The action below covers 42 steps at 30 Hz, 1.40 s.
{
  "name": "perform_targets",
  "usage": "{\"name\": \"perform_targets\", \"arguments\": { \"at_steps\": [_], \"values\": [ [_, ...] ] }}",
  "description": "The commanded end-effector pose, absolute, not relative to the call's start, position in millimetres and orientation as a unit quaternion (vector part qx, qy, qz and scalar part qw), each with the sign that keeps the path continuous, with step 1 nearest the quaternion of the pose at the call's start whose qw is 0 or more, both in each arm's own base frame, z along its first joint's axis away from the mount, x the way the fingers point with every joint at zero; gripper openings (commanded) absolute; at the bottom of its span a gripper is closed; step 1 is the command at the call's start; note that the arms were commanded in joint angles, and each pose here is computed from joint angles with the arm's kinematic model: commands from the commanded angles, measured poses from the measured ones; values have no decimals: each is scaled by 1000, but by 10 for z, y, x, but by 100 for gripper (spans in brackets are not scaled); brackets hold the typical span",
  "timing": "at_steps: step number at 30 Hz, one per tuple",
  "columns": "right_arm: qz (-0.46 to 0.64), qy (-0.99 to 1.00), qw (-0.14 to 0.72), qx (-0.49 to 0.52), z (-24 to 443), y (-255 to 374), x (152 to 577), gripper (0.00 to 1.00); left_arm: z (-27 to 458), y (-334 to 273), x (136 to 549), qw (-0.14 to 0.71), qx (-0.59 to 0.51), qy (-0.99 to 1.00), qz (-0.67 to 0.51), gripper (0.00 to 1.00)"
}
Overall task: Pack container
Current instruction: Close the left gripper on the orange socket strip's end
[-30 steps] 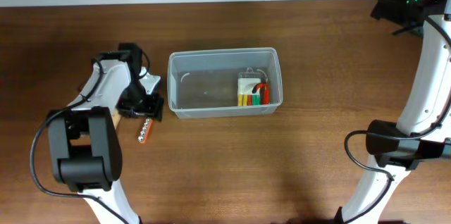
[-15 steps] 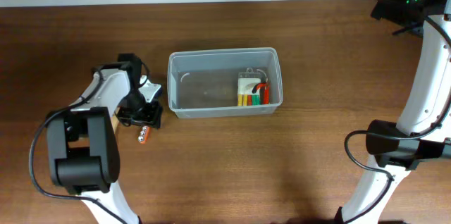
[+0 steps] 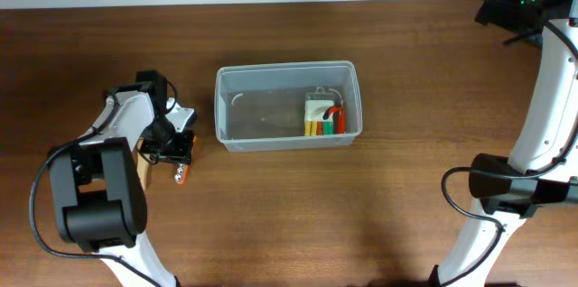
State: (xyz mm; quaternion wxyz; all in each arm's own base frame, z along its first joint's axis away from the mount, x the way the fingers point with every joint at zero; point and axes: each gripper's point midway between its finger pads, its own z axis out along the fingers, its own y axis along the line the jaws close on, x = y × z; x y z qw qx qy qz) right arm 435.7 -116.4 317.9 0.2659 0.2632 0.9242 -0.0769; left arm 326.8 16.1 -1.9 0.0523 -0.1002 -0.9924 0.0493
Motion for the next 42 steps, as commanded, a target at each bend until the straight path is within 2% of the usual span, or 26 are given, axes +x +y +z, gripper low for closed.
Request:
{"name": "perform_targets", "arguments": {
  "at_steps": [1, 18, 23, 34, 42],
  "values": [
    [-80, 918, 280, 268, 3287, -1186, 4320, 99, -110, 46, 3166, 66, -99, -989, 82, 36],
    [-80, 918, 280, 268, 3287, -1186, 4320, 99, -168, 5, 3093, 73, -86, -989, 91, 36],
    [-80, 918, 280, 268, 3287, -1186, 4320, 99, -178, 10, 3150, 62, -87, -990, 89, 28],
    [-80, 918, 280, 268, 3287, -1186, 4320, 99, -200, -56, 3348, 22, -103, -991, 82, 28],
    [-80, 918, 280, 268, 3287, -1185, 4320, 99, -272, -184, 3311, 35, -122, -989, 81, 25]
  ]
}}
